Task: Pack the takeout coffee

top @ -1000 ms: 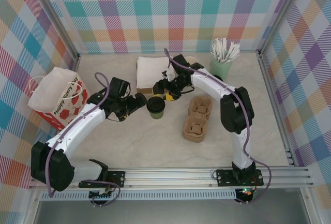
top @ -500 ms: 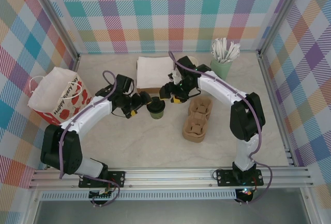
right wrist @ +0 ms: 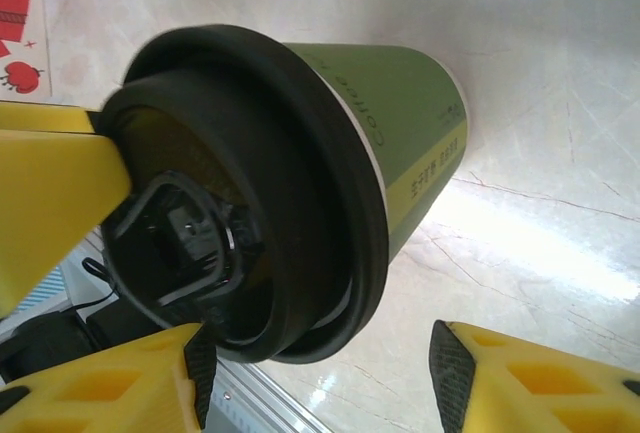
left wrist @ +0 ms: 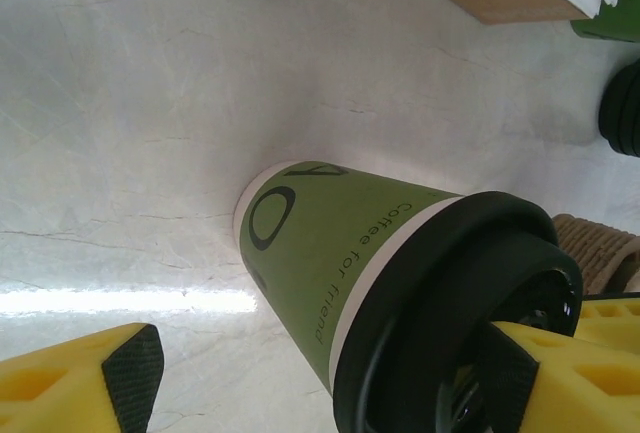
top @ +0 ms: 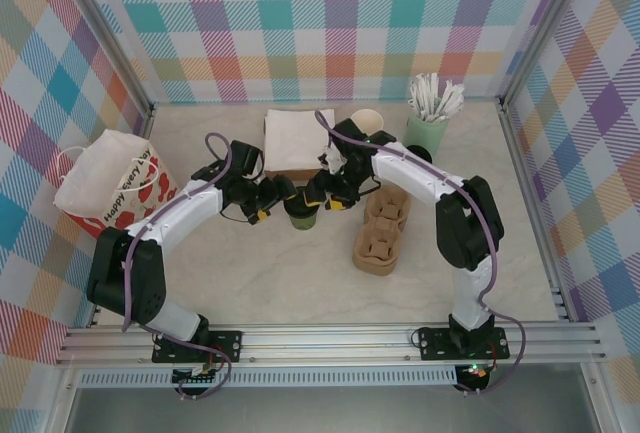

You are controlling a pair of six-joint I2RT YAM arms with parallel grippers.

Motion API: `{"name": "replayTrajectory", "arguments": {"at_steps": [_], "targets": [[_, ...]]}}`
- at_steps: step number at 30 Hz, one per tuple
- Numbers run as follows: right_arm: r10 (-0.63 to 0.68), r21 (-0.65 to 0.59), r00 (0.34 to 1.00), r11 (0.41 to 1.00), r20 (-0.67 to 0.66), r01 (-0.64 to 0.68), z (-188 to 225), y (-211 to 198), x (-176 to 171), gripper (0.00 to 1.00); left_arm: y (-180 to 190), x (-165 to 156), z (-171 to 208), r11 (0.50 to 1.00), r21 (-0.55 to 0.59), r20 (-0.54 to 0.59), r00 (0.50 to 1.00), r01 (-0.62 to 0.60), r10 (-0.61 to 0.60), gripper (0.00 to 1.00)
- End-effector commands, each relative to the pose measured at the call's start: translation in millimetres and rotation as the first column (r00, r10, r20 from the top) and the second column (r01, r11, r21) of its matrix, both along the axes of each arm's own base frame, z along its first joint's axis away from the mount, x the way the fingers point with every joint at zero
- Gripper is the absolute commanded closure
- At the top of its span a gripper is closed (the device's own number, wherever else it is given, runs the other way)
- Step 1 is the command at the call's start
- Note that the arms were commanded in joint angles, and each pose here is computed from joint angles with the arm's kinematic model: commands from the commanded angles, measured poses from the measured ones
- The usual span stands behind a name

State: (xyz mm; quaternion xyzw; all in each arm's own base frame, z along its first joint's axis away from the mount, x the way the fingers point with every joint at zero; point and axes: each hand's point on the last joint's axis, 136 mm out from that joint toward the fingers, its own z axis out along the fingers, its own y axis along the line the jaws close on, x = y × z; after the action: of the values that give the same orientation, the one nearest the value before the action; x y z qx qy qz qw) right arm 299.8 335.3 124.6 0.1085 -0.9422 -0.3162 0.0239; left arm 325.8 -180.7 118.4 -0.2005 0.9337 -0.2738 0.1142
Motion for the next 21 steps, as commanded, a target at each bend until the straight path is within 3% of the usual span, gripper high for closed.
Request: {"name": "replayTrajectory", "arguments": {"at_steps": [1, 21], "targets": [[0.005, -0.030, 1.000, 1.000, -0.006, -0.006, -0.6, 0.4, -1.2, 0.42, 4.8, 2.9, -3.6, 1.000, 0.018, -0.009, 1.000, -0.003, 0.003, 0.18], [-0.005, -0.326, 0.995, 0.945, -0.099, -0.028, -62.3, -44.6, -19.3, 0.46, 24.2, -34.6, -55.1, 0.995, 0.098, -0.119, 0.993, -0.008, 0.019, 0.22]]}}
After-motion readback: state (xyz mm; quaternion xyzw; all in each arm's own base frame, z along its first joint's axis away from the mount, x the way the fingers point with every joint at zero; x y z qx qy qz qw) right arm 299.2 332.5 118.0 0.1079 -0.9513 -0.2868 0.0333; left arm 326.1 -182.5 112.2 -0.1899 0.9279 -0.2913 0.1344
